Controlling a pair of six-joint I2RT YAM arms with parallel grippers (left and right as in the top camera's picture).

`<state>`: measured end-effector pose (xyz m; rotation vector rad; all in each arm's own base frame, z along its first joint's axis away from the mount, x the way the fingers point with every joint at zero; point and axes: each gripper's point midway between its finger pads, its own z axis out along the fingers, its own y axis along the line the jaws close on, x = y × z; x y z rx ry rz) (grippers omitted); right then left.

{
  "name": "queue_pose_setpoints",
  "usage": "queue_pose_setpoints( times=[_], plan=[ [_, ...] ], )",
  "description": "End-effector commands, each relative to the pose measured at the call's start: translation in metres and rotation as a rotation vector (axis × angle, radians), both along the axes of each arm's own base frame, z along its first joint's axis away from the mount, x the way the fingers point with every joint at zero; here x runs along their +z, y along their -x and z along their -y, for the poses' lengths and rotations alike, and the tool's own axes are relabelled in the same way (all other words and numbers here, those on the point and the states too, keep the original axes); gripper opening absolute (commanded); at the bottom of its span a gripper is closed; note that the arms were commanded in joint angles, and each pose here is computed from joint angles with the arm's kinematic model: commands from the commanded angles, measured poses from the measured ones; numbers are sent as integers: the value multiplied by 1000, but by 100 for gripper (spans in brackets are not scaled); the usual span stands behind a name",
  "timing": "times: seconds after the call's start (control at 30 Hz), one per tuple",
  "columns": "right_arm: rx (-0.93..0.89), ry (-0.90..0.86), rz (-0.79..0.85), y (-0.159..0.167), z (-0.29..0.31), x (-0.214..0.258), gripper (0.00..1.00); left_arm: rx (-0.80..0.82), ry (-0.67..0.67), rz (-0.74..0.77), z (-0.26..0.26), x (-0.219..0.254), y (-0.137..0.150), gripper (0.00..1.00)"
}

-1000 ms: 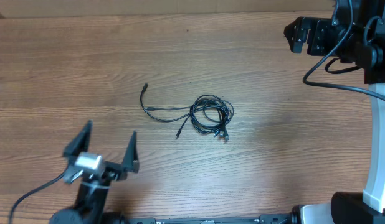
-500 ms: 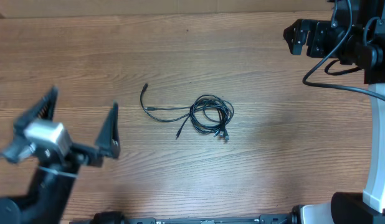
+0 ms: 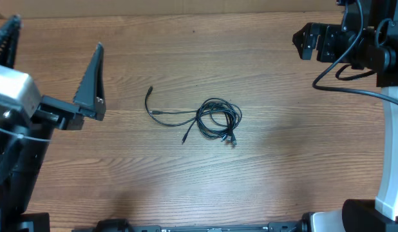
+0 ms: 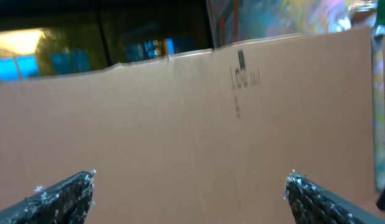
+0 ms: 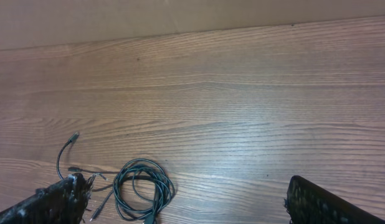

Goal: Untangle cables
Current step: 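Lift the left arm and swing it forward toward the cable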

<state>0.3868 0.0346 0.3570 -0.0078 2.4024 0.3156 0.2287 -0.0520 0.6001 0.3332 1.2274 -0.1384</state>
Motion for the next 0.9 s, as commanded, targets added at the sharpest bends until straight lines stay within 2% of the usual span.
queue_pose_setpoints(
  times=[0.0,0.2,0.3,0.37,0.57,0.87],
  plan=[
    [14,-2,53,6,-3,19,100,-9,-22,55,3,14,10,100],
    [13,-2,59,5,-3,20,100,-22,-21,-60,4,-12,-3,100],
    [14,-1,60,5,-3,20,100,-40,-67,-161,8,-40,-11,100],
    [13,-1,57,6,-3,19,100,-8,-124,-156,8,-49,-13,100],
    [-8,22,39,8,2,16,100,70,-165,-196,10,-91,-33,100],
    [-65,91,-10,15,17,6,100,8,-189,-253,28,-164,-79,100]
  ],
)
